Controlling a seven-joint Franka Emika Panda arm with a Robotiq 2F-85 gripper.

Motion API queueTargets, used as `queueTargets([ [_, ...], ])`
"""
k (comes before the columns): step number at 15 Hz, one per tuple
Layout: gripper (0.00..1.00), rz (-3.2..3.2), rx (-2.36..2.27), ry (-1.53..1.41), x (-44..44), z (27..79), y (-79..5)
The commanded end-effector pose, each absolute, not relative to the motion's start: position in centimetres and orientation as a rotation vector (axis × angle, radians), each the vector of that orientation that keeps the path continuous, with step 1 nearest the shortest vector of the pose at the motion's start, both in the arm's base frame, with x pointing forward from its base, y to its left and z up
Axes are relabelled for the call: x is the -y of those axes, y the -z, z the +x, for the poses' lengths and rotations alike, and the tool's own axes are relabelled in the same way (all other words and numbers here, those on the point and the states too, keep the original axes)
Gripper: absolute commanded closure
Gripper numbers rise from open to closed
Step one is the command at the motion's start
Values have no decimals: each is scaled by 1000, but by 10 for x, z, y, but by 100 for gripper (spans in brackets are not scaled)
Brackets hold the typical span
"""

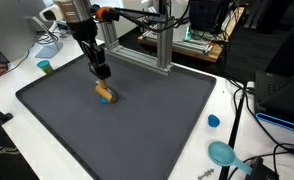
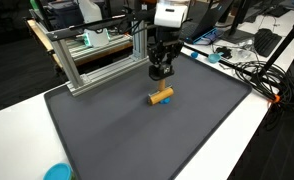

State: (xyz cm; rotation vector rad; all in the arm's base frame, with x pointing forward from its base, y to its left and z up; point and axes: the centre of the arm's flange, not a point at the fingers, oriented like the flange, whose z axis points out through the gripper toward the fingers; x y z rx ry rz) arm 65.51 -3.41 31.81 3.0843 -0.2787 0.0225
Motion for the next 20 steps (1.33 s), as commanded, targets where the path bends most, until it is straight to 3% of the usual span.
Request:
queueTargets([
  [1,79,3081,194,199,44,640,-267],
  [5,79,3047,257,203,47,644,-274],
  [11,79,2985,411,-152,15,645,-275],
  [20,79,2996,641,-301,22,650,-281],
])
